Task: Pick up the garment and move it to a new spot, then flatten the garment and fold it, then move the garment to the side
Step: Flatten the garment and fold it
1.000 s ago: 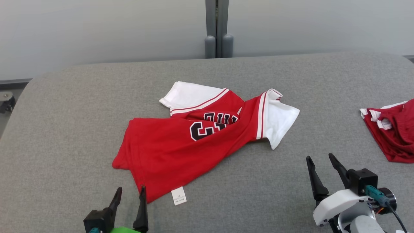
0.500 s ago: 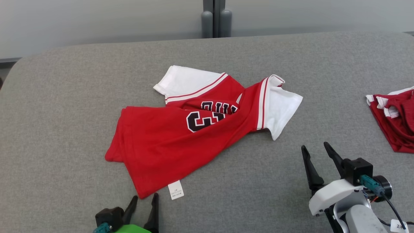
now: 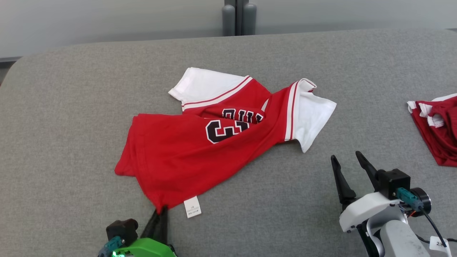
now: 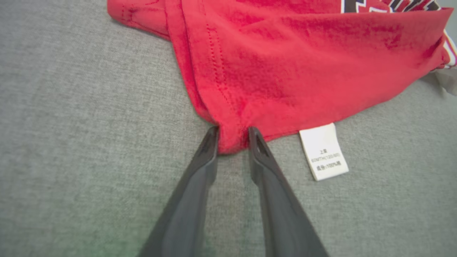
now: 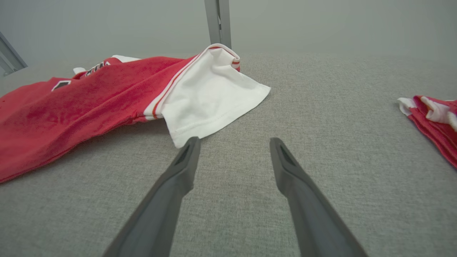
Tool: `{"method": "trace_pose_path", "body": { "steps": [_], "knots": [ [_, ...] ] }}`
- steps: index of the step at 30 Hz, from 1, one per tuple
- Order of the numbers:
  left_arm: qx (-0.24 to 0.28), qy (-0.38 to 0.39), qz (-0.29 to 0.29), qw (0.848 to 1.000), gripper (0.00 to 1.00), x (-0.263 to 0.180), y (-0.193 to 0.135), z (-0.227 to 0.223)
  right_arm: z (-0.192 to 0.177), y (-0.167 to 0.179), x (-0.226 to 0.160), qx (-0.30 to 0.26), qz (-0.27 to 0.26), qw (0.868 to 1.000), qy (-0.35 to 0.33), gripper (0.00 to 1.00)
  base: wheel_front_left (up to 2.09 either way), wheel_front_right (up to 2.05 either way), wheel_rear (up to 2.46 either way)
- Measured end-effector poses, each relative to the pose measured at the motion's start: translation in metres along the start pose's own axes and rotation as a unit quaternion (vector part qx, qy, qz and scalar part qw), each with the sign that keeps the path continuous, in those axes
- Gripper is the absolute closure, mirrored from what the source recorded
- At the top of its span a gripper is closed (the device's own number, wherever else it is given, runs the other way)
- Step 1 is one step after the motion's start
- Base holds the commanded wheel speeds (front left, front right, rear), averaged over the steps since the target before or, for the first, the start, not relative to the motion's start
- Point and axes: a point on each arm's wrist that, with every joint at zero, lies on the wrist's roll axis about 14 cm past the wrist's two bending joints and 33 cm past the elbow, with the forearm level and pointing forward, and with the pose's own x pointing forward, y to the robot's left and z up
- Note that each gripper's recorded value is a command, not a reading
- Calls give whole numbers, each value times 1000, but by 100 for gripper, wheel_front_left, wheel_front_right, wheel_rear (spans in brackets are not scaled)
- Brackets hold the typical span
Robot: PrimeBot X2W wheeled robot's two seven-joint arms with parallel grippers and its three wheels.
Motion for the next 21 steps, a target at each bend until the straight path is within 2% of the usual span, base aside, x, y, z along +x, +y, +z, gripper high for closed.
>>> {"method": "trace_pose_path", "body": {
  "steps": [10,16,21],
  "knots": [
    [-6,-2,4,1000,100,6,4,3,10,-12,36,-23,-1,1000,-9,0,0,0,0],
    [-1,-4,4,1000,100,16,7,8,15,-18,83,-54,5,999,-3,0,0,0,0],
    [1,0,6,1000,100,23,10,7,-5,-23,116,-76,4,996,35,0,0,0,0]
  ]
}}
